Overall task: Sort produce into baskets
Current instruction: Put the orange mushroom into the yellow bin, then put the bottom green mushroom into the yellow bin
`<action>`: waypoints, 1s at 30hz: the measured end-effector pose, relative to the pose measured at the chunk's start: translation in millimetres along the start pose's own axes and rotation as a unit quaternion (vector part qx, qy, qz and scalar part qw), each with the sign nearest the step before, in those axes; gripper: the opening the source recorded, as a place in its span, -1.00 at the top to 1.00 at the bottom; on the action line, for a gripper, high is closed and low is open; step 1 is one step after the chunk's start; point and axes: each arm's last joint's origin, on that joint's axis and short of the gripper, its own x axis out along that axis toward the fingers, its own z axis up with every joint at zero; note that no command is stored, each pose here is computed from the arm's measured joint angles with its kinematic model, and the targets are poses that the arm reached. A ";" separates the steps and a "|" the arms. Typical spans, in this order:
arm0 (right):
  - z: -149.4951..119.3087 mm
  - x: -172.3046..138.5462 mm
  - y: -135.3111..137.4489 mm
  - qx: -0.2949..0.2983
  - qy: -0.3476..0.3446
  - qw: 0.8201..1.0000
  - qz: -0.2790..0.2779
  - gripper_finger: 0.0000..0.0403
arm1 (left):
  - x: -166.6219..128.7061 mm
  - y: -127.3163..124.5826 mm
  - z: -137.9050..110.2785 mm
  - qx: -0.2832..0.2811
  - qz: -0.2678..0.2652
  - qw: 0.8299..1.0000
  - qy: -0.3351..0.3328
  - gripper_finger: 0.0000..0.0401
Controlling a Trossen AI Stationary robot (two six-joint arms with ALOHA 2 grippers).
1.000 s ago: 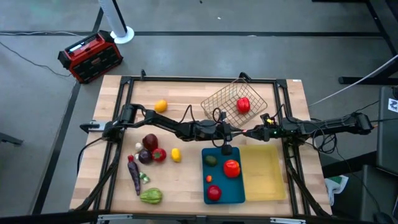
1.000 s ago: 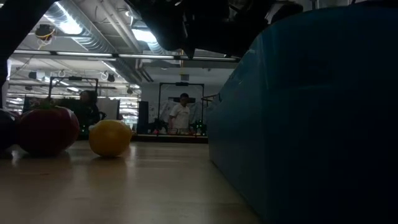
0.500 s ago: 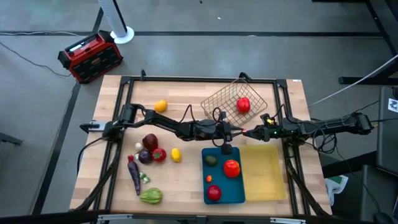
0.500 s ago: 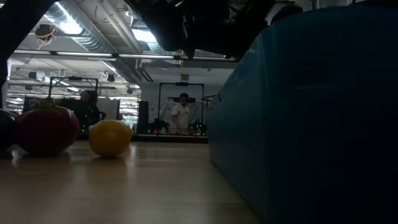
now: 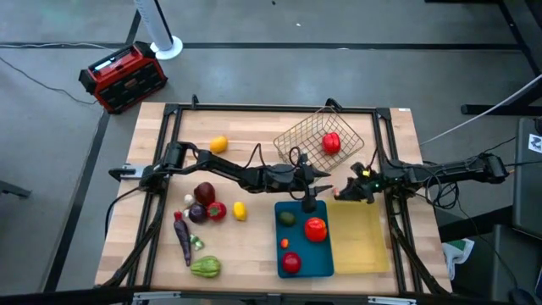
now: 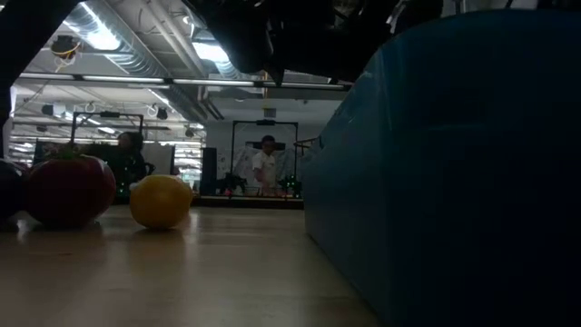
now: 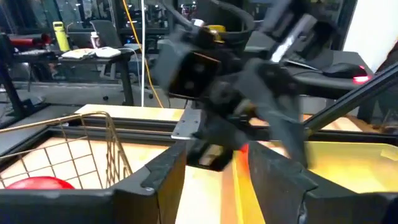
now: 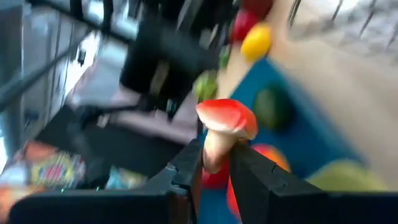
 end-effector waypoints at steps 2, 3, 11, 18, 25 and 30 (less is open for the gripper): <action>-3.7 -0.2 -1.8 0.006 0.044 0.999 0.005 0.61 | 0.0 0.0 -0.1 0.005 0.001 1.000 0.001 0.14; -5.4 -0.3 -2.8 0.009 0.063 0.998 0.006 0.61 | 0.0 0.0 -0.1 0.006 0.001 1.000 0.001 0.14; -11.5 -1.9 -9.3 0.000 0.115 0.993 -0.020 0.60 | 0.0 0.3 -0.4 0.006 0.003 1.000 0.002 0.20; -14.8 -2.3 -14.7 -0.001 0.126 0.991 -0.036 0.60 | -0.4 0.6 1.1 0.006 0.004 1.000 0.003 0.21; -15.9 -2.8 -16.6 0.003 0.131 0.990 -0.046 0.60 | -0.5 0.6 -1.2 0.008 0.005 1.000 0.014 0.21; -15.0 -2.6 -16.1 0.000 0.121 0.992 -0.047 0.60 | -0.5 0.5 -1.0 0.008 0.005 1.000 0.013 0.21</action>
